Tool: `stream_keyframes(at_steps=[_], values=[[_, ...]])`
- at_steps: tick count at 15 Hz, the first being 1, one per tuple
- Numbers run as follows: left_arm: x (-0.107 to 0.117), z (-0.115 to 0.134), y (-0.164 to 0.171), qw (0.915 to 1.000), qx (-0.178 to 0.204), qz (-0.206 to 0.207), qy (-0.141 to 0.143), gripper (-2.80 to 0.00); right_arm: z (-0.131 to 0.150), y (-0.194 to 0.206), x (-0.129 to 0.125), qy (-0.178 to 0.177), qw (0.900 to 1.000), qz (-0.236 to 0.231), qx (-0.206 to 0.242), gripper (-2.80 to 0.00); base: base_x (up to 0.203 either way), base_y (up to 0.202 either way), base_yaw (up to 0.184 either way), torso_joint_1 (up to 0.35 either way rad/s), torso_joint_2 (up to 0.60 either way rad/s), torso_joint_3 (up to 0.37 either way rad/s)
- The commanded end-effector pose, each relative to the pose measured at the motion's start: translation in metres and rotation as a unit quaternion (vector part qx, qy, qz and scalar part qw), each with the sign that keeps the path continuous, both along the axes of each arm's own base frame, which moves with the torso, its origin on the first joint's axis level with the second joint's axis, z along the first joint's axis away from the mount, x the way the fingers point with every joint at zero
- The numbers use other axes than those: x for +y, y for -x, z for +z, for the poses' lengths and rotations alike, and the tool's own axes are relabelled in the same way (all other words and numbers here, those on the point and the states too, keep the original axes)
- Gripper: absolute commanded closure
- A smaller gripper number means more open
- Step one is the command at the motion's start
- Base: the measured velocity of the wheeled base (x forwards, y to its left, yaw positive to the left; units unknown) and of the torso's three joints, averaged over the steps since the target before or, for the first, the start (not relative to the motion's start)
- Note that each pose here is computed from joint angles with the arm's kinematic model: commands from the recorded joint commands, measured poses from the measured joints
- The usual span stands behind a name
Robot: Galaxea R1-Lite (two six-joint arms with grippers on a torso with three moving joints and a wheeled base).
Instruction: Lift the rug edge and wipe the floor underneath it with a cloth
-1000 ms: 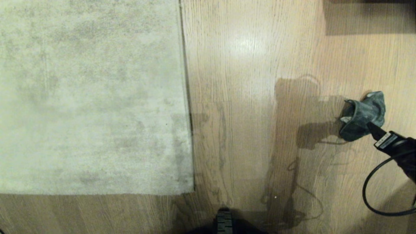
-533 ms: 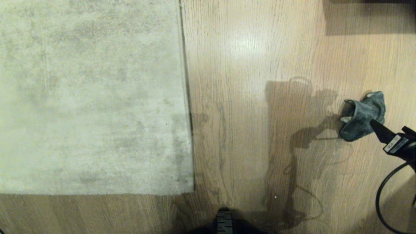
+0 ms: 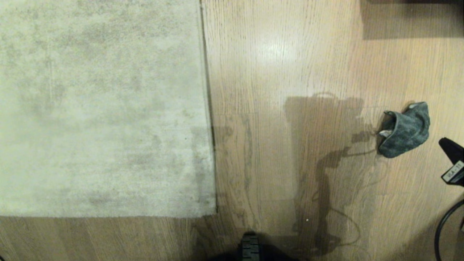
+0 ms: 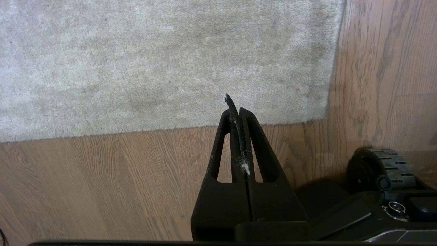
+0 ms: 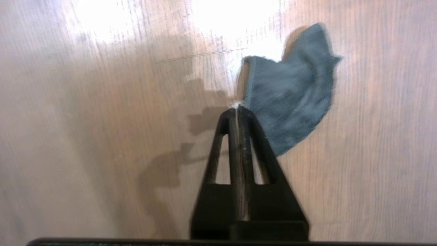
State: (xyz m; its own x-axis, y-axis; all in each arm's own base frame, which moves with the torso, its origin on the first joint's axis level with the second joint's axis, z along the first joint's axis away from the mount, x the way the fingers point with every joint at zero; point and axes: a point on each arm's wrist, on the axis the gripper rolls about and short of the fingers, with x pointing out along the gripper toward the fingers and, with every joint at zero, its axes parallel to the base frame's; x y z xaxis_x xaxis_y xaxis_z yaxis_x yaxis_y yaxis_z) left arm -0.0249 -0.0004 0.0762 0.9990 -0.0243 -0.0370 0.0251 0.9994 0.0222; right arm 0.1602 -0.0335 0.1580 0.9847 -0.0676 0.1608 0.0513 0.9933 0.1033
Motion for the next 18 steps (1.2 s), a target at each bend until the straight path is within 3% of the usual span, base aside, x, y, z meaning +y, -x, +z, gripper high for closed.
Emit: stream_keyframes(at_steps=[1, 8, 15, 18], values=[[0.000, 0.000, 0.000, 1.0000, 0.001, 0.000, 0.000, 0.00, 0.005, 0.018, 0.005, 0.011, 0.999, 0.020, -0.031, 0.00, 0.000, 0.000, 0.000, 0.000, 0.00, 0.000], [0.000, 0.000, 0.000, 1.0000, 0.001, 0.000, 0.000, 0.00, 0.010, 0.048, 0.013, 0.067, 0.997, 0.040, -0.024, 0.00, 0.000, 0.000, 0.000, 0.000, 0.00, 0.000], [0.000, 0.000, 0.000, 1.0000, 0.001, 0.000, 0.000, 0.00, -0.009, 0.101, 0.028, 0.061, 0.993, 0.094, 0.038, 0.00, 0.000, 0.000, 0.000, 0.000, 0.00, 0.000], [0.000, 0.000, 0.000, 1.0000, 0.001, 0.000, 0.000, 0.00, -0.019, 0.126, 0.034, 0.061, 0.993, 0.093, 0.037, 0.00, 0.000, 0.000, 0.000, 0.000, 0.00, 0.000]])
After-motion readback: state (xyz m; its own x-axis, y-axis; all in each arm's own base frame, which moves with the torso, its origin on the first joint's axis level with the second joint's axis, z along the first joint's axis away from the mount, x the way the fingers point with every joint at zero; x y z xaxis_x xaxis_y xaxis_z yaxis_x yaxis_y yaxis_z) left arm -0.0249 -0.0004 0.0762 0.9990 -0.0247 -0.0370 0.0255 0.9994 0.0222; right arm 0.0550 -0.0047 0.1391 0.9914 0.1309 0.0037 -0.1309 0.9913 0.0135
